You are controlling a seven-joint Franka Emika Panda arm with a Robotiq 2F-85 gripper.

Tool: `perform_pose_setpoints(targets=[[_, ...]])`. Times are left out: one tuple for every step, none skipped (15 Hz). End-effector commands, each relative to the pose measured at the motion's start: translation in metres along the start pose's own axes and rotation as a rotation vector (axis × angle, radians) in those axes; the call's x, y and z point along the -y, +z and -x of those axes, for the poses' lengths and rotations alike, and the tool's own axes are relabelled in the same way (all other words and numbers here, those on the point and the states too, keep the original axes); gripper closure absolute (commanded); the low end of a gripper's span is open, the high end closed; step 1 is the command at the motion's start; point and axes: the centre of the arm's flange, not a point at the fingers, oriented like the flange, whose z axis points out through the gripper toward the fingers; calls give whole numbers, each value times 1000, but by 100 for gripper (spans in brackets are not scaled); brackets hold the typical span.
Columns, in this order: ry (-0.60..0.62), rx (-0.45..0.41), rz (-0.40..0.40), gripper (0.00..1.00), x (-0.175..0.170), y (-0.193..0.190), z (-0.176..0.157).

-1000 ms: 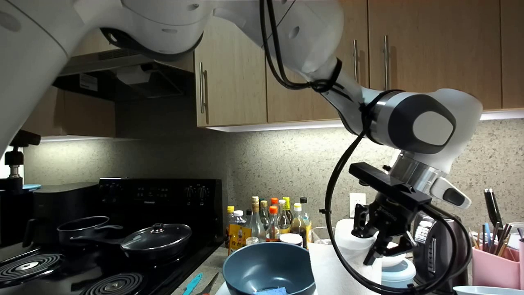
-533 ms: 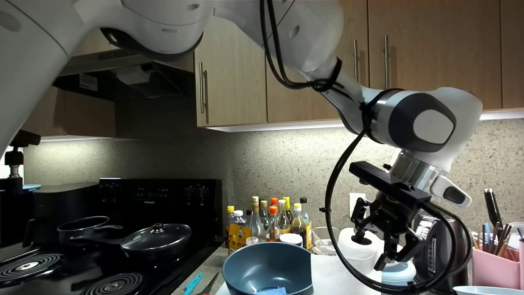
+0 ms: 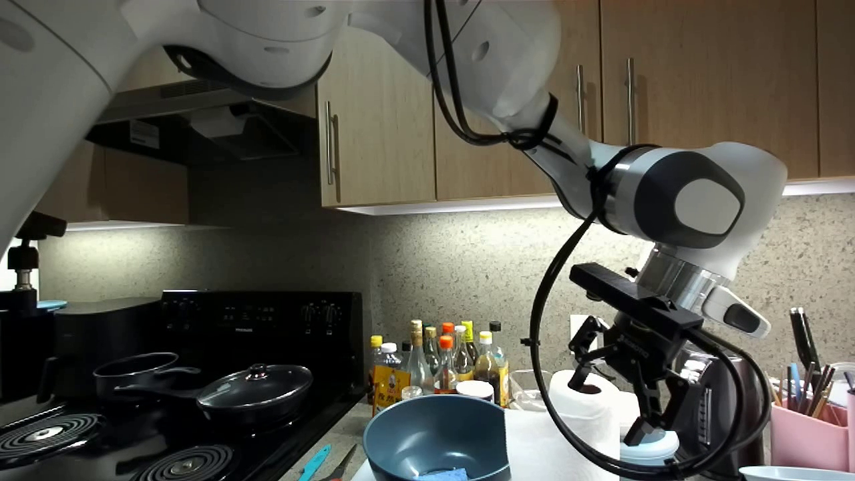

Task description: Pick up the kitchen paper from the bowl and put it on the counter

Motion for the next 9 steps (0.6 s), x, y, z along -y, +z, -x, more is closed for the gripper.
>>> perform_pose_setpoints(targets=[[24,3,13,0,1,-2,0],[22,2,15,0,1,-2,1],[21,2,16,0,1,-2,1],[21,2,16,0,2,-2,1],[20,1,14,0,2,-2,1],[18,0,13,0,3,-3,2],[16,-1,15,0,5,-3,3],[14,-2,20,0,7,-4,4],[10,-4,22,0,10,-3,6]])
